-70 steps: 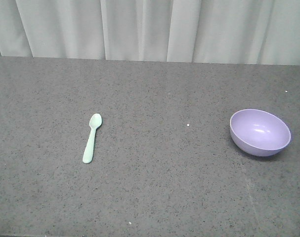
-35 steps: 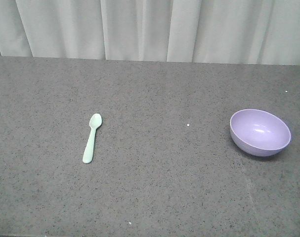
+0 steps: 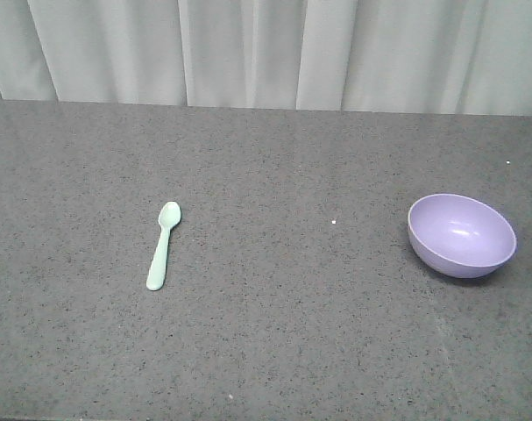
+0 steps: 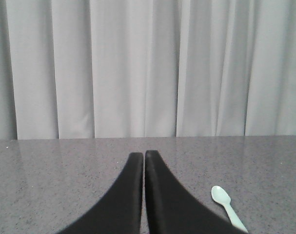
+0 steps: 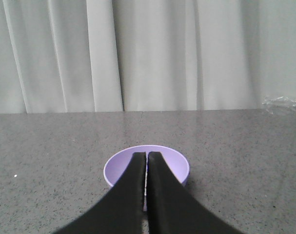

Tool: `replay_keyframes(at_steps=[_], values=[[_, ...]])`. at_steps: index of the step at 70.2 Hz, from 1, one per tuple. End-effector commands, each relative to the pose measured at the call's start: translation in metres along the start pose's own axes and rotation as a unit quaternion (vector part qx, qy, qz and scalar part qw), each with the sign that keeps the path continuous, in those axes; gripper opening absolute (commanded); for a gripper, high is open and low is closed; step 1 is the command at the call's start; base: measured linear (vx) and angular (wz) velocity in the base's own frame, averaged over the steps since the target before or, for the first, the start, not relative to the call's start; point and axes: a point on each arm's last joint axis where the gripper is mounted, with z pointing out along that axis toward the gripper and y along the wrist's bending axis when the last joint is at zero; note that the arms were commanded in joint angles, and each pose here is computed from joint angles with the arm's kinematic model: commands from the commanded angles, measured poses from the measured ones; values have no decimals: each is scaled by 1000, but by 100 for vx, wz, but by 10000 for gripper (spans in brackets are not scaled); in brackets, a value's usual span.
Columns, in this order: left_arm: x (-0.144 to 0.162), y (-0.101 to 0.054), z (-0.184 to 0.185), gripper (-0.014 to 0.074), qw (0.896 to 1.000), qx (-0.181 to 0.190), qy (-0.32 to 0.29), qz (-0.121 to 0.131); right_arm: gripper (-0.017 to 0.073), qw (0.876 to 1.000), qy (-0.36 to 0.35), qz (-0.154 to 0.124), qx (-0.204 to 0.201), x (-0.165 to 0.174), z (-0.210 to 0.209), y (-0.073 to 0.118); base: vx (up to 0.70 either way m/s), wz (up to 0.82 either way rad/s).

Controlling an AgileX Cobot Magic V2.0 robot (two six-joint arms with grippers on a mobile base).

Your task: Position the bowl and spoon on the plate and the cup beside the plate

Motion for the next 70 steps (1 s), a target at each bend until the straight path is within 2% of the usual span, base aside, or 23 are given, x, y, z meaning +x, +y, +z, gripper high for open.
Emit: replay_keyframes(at_steps=[1,11,15,20,26,35,44,52,70], values=[[-39,-2,10,-6,1000,-5,19,-6,-6,1000,7,-7,3,-43,3,2,0,0],[-80,-2,35,-6,991,-25,132,-7,-6,995,102,-11,15,-86,13,3,0,0],[-95,-2,44,-6,985,-32,168,-7,-6,988,153,-17,24,-95,20,3,0,0],[-104,-3,57,-6,975,-40,219,-8,-6,976,213,-27,39,-108,29,1,0,0],[-113,-3,68,-6,967,-45,252,-8,-6,955,288,-33,52,-116,46,-1,0,0],[-111,-3,86,-6,953,-51,299,-7,-6,932,357,-33,60,-118,65,-1,0,0],[-100,-2,98,-6,937,-56,346,-5,-6,924,375,-33,60,-115,75,-1,0,0],[-93,-2,104,-6,925,-59,374,-4,-6,924,377,-33,60,-114,77,-1,0,0],[-92,-2,105,6,925,-59,374,-4,36,928,366,-35,59,-116,79,-1,0,0]])
